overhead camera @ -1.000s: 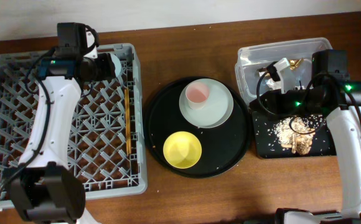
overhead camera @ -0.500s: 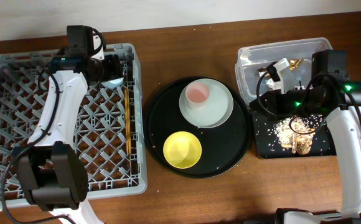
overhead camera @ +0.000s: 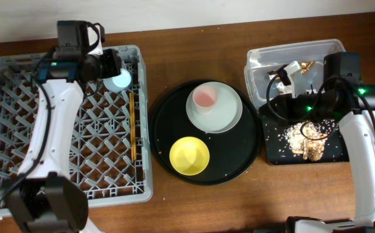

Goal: Sort waste into correct bins and load items into the dishwasher rack
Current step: 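Carry the blue cup with the left gripper and place it in the rack, then reach the right gripper to the pink cup on the plate and grasp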

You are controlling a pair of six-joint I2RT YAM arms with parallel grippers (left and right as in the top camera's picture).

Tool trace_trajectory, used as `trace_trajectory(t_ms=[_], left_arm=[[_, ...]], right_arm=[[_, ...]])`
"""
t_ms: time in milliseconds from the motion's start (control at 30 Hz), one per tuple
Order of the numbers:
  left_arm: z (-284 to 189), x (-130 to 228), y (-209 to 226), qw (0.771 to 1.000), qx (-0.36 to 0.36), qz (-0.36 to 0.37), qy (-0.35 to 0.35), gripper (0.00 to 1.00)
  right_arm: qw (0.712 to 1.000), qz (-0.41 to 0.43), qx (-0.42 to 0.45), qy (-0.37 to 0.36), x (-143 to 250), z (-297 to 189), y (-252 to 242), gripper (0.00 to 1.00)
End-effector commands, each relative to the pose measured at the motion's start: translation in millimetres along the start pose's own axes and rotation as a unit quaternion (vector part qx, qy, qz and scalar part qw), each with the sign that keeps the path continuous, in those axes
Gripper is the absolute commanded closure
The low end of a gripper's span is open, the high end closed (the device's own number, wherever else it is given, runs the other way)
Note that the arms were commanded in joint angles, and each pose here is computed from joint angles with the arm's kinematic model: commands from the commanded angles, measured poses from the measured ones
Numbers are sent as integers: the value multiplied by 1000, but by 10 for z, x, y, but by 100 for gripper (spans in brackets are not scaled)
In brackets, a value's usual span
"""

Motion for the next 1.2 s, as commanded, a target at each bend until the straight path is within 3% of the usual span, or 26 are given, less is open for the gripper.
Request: trace_trajectory(t_ms=[0, 133, 300, 433, 633, 933, 1167], left_arm=[[-250, 74, -122, 1000, 4, 10, 14, 100], [47, 346, -274, 996, -31, 35, 74, 100], [430, 435, -150, 987, -128, 51, 79, 100], [623, 364, 82, 983, -162, 34, 73, 100], [662, 183, 298, 987, -154, -14, 44, 99], [184, -116, -14, 998, -67, -12, -19, 100], [695, 57, 188, 993, -111, -18, 35, 100]], right_arm=[[1000, -3, 1, 2, 19, 0, -11, 95], [1000, -2, 1, 2, 19, 0, -11, 94], [1000, -1, 0, 4, 24, 0, -8, 94], [1000, -1, 0, 4, 25, 1, -8, 94], [1000, 3, -2, 7, 50, 22, -17, 94], [1000, -2, -5, 12, 95, 69, -43, 94], [1000, -2, -4, 12, 94, 69, -44, 94]])
Point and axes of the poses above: each gripper's point midway between its finger pads, its own z axis out along the fingers, its own y axis along the line the jaws close on, x = y × z, the point moved 10 cm from there along -z, back along the fingers, and after that the axes turned 12 degrees about -z, right-handed, at the moved point
